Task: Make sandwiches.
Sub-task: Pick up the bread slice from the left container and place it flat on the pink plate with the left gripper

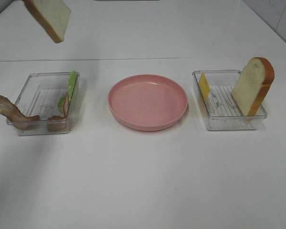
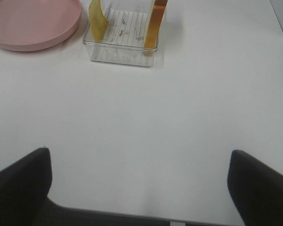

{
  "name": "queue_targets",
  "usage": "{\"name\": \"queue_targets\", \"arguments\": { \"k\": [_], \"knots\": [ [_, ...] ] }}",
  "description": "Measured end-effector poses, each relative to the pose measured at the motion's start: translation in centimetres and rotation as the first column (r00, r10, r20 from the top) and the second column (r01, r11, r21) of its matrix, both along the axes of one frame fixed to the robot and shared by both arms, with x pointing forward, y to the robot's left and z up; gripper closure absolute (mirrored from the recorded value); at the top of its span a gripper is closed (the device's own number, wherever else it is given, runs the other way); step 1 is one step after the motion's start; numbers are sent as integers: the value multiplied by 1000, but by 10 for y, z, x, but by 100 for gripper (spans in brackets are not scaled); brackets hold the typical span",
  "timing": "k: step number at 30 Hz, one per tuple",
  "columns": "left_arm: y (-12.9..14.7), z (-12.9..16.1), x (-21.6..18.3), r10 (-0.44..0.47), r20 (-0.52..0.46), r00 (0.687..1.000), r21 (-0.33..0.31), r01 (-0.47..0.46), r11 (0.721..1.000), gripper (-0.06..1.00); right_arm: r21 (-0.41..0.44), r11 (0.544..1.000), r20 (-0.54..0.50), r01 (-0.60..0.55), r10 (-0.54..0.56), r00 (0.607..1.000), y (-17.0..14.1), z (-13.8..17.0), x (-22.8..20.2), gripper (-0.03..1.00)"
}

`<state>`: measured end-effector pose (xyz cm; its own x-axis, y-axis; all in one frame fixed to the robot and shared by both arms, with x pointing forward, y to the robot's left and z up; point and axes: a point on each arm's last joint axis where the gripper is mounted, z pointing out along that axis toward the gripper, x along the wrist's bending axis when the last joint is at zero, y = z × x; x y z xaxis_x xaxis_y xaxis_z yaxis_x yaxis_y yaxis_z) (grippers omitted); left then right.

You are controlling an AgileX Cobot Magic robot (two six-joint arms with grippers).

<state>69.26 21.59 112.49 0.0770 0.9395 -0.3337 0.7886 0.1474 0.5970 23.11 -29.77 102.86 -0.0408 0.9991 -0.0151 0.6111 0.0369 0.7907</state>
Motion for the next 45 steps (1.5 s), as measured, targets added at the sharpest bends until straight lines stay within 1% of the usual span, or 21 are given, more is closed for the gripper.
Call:
{"name": "queue_targets", "arguments": {
  "k": [1, 3, 4, 5, 6, 7, 8, 9, 10, 12, 14, 15, 17, 18, 20, 23, 25, 26, 31, 40, 45],
  "knots": [
    [0, 0, 0, 0, 0, 1000, 0, 0, 1000, 76, 0, 1000, 0, 0, 0, 1000, 0, 0, 0, -2],
    [-25, 0, -1, -43, 17, 999, -63, 44, 997, 76, 0, 1000, 0, 0, 0, 1000, 0, 0, 0, -2],
    [-25, 0, -1, -43, 17, 999, -63, 44, 997, 76, 0, 1000, 0, 0, 0, 1000, 0, 0, 0, -2],
    [-43, -5, -1, -73, 16, 997, -104, 74, 992, 76, 0, 1000, 0, 0, 0, 1000, 0, 0, 0, -2],
    [-43, -5, -1, -73, 16, 997, -104, 74, 992, 76, 0, 1000, 0, 0, 0, 1000, 0, 0, 0, -2],
    [-51, -7, -1, -84, 14, 996, -125, 85, 988, 76, 0, 1000, 0, 0, 0, 1000, 0, 0, 0, -2],
    [-69, -17, 0, -114, -1, 993, -161, 113, 981, 76, 0, 1000, 0, 0, 0, 1000, 0, 0, 0, -2],
    [-69, -17, 0, -114, -1, 993, -161, 113, 981, 76, 0, 1000, 0, 0, 0, 1000, 0, 0, 0, -2],
    [-85, -29, 2, -146, -18, 989, -187, 140, 972, 76, 0, 1000, 0, 0, 0, 1000, 0, 0, 0, -2],
    [-92, -37, 3, -159, -31, 987, -196, 150, 969, 76, 0, 1000, 0, 0, 0, 1000, 0, 0, 0, -2],
    [-117, -59, 4, -213, -56, 975, -224, 196, 955, 76, 0, 1000, 0, 0, 0, 1000, 0, 0, 0, -2],
    [-117, -59, 4, -213, -56, 975, -224, 196, 955, 76, 0, 1000, 0, 0, 0, 1000, 0, 0, 0, -2],
    [-137, -83, 6, -257, -81, 963, -253, 229, 940, 76, 0, 1000, 0, 0, 0, 1000, 0, 0, 0, -2],
    [-137, -83, 6, -257, -81, 963, -253, 229, 940, 76, 0, 1000, 0, 0, 0, 1000, 0, 0, 0, -2],
    [-158, -117, 8, -278, -141, 950, -305, 225, 925, 76, 0, 1000, 0, 0, 0, 1000, 0, 0, 0, -2],
    [-162, -125, 8, -280, -156, 947, -318, 220, 922, 76, 0, 1000, 0, 0, 0, 1000, 0, 0, 0, -2],
    [-170, -146, 9, -288, -196, 937, -327, 215, 920, 76, 0, 1000, 0, 0, 0, 1000, 0, 0, 0, -2],
    [-170, -146, 9, -288, -196, 937, -327, 215, 920, 76, 0, 1000, 0, 0, 0, 1000, 0, 0, 0, -2],
    [-177, -179, 10, -289, -253, 923, -321, 202, 925, 76, 0, 1000, 0, 0, 0, 1000, 0, 0, 0, -2],
    [-176, -188, 13, -269, -253, 929, -311, 185, 932, 76, 0, 1000, 0, 0, 0, 1000, 0, 0, 0, -2],
    [-176, -199, 15, -238, -286, 928, -318, 142, 937, 76, 0, 1000, 0, 0, 0, 1000, 0, 0, 0, -2]
  ]
}}
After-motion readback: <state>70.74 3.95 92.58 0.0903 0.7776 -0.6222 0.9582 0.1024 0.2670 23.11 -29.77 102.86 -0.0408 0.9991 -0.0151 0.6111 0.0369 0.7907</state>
